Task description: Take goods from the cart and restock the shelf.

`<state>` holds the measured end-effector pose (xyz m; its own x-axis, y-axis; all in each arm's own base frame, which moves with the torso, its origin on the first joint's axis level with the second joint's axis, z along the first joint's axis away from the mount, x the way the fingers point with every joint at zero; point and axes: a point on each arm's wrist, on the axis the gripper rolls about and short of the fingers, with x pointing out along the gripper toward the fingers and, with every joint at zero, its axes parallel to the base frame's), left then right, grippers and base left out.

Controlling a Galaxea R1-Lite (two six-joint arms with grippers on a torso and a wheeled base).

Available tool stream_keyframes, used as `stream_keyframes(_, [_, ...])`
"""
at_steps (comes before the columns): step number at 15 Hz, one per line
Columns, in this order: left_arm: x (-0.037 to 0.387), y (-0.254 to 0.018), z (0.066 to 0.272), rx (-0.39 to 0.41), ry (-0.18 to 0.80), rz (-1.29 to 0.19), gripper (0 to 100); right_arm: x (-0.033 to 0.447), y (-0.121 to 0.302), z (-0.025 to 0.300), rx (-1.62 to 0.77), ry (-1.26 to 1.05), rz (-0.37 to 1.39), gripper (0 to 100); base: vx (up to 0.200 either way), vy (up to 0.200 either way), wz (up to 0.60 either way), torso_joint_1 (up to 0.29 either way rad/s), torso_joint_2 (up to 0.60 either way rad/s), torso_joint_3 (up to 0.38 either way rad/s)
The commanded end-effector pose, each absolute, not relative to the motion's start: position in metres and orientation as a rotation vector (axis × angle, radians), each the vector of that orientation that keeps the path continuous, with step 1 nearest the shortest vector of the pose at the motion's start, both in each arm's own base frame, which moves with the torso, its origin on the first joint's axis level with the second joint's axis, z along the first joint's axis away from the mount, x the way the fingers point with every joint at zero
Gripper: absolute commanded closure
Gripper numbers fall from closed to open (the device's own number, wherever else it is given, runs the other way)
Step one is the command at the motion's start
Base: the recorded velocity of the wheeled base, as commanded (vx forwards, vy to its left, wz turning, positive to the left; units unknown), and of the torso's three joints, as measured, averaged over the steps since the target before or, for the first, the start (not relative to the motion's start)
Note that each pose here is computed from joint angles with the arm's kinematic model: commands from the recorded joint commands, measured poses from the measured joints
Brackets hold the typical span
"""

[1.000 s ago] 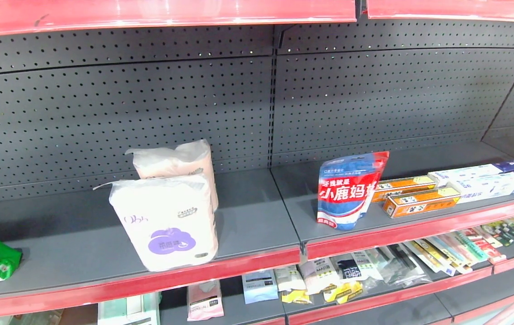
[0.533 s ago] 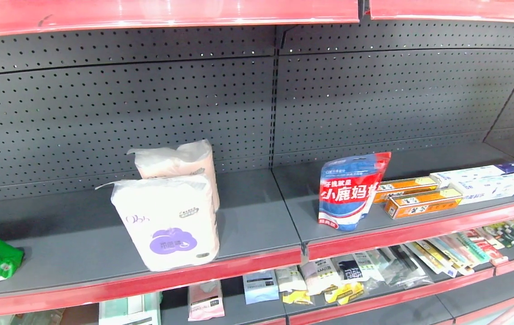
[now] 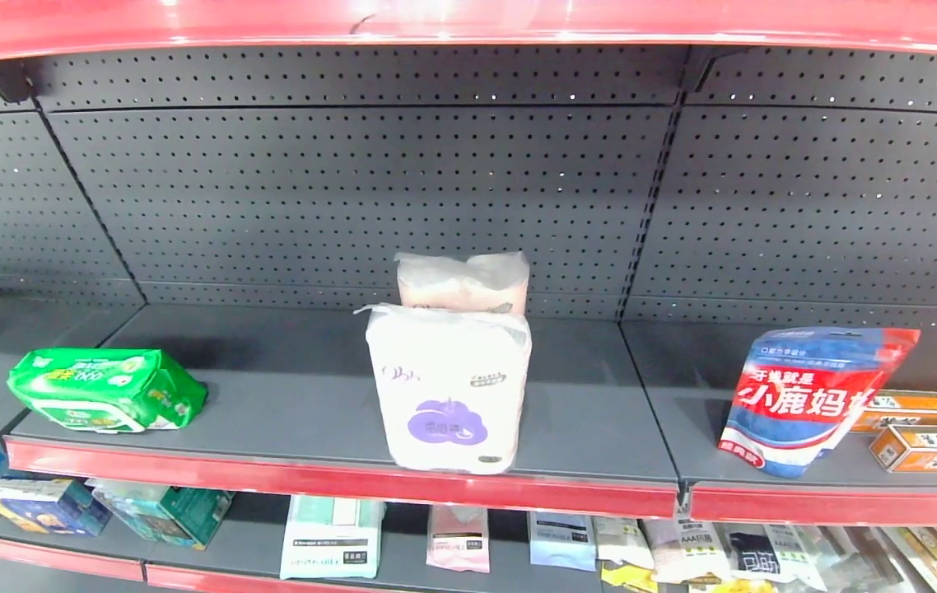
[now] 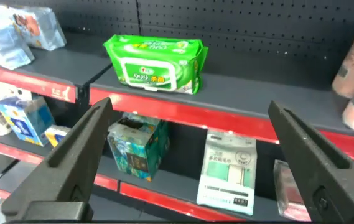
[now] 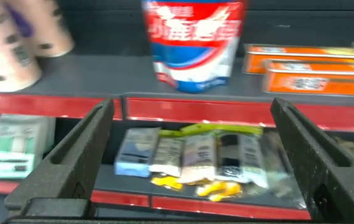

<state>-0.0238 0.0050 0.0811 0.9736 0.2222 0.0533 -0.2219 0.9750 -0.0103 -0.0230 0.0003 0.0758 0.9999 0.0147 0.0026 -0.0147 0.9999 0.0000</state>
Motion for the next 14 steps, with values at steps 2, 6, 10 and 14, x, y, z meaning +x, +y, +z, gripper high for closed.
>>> stream_keyframes(2, [-0.0235, 0.0046, 0.0811, 0.011, -0.050, 0.206, 0, -0.0229, 0.0003, 0.0759, -0.002, -0.002, 0.015, 0, 0.000, 0.000, 0.00, 0.000, 0.00, 0.000])
stream_keyframes(6, [-0.0231, 0.0025, 0.0811, 0.052, -0.052, 0.115, 0, -0.0229, 0.0003, 0.0761, -0.002, -0.003, 0.015, 0, 0.000, 0.000, 0.00, 0.000, 0.00, 0.000])
stream_keyframes(10, [-0.0231, 0.0026, 0.0810, 0.046, -0.051, 0.119, 0, -0.0229, 0.0003, 0.0759, -0.002, -0.002, 0.015, 0, 0.000, 0.000, 0.00, 0.000, 0.00, 0.000])
stream_keyframes(14, [-0.0231, 0.0028, 0.0814, 0.070, -0.054, 0.125, 0, -0.0229, 0.0003, 0.0759, -0.002, -0.002, 0.015, 0, 0.000, 0.000, 0.00, 0.000, 0.00, 0.000])
